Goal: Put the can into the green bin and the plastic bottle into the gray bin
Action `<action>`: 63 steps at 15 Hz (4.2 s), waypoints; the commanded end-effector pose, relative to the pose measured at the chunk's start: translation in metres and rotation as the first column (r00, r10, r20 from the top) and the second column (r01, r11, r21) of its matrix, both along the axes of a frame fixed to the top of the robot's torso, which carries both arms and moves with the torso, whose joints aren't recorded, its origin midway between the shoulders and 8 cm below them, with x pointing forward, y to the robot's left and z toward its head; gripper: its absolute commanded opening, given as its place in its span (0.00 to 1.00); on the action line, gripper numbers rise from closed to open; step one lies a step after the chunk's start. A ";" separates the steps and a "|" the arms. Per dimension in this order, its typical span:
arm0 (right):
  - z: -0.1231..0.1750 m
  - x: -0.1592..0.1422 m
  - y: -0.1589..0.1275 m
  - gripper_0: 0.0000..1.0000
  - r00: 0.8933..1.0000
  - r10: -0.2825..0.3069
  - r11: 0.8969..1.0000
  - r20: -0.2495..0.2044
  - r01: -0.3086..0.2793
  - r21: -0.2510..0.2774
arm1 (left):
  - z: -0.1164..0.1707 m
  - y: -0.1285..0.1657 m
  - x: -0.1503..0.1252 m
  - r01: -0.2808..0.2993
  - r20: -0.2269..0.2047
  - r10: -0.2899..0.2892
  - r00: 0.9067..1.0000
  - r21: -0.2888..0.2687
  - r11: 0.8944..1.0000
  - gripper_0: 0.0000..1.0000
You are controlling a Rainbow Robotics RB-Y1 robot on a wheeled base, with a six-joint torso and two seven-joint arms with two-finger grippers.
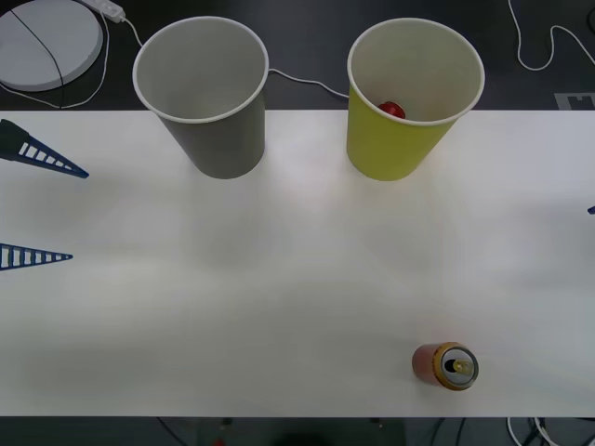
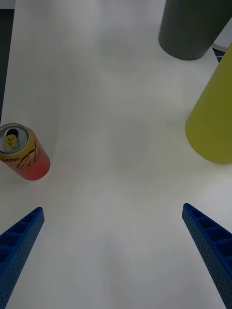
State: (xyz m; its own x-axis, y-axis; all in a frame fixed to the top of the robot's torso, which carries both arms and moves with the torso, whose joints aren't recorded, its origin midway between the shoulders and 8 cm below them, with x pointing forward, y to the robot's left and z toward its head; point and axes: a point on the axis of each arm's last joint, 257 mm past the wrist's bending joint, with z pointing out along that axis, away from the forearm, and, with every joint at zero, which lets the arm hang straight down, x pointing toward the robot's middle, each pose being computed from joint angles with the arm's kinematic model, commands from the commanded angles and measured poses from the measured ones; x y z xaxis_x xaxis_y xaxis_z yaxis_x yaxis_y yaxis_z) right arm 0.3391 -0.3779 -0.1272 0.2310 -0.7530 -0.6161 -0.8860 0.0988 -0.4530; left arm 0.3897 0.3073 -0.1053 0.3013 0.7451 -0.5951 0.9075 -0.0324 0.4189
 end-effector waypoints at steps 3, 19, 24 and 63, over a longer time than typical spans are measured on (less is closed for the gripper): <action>0.000 0.000 0.000 1.00 1.000 0.000 1.000 0.000 0.000 0.000 | 0.000 0.000 0.000 0.000 0.000 0.000 1.000 0.000 1.000 1.00; -0.055 -0.008 -0.035 1.00 0.994 0.093 0.995 0.049 -0.094 0.018 | 0.000 0.000 0.000 0.000 0.000 0.000 1.000 0.000 1.000 1.00; -0.083 -0.001 -0.050 1.00 0.992 0.106 0.994 0.073 -0.108 0.022 | 0.000 0.000 0.000 0.000 0.000 0.000 1.000 0.000 1.000 1.00; -0.217 -0.058 0.130 1.00 0.983 0.183 0.819 0.002 -0.154 0.553 | 0.000 0.000 0.000 0.000 0.000 0.000 1.000 0.000 1.000 1.00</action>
